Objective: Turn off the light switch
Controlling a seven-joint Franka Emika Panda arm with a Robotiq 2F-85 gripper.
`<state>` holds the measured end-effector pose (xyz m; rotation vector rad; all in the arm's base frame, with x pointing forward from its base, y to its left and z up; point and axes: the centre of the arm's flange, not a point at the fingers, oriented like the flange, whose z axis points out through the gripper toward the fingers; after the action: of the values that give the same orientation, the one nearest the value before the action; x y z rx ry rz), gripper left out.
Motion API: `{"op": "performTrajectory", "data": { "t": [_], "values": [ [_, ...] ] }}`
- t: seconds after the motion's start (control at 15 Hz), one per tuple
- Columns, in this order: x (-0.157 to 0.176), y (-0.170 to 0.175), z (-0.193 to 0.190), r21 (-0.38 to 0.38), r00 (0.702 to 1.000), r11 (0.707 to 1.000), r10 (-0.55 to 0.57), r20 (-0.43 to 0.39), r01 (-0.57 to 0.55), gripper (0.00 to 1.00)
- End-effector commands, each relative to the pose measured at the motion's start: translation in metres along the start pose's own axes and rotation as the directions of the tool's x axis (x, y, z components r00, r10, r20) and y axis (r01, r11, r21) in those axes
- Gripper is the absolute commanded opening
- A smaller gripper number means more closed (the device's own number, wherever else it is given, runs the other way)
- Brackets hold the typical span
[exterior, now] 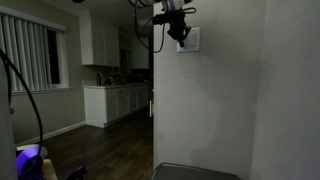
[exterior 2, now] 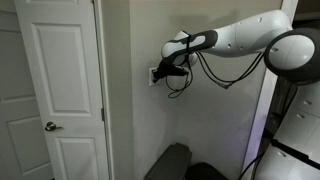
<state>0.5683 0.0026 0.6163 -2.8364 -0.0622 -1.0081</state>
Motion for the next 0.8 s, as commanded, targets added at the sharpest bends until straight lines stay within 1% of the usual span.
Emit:
{"op": "performTrajectory", "data": {
  "t": [0.0, 0.2, 0.4, 0.53, 0.73],
  "values": [
    [-0.006, -0.002, 0.001, -0.023, 0.999, 0.999, -0.022, 0.024, 0.023, 0.0],
    [-0.014, 0.005, -0.005, -0.074, 0.995, 0.996, -0.05, 0.086, 0.057, 0.0],
    [-0.029, 0.019, -0.009, -0.102, 0.986, 0.992, -0.062, 0.156, 0.079, 0.0],
    [-0.043, 0.033, -0.011, -0.1, 0.978, 0.993, -0.048, 0.202, 0.069, 0.0],
    [-0.073, 0.061, -0.012, -0.08, 0.964, 0.997, 0.009, 0.267, 0.013, 0.0]
  ]
}}
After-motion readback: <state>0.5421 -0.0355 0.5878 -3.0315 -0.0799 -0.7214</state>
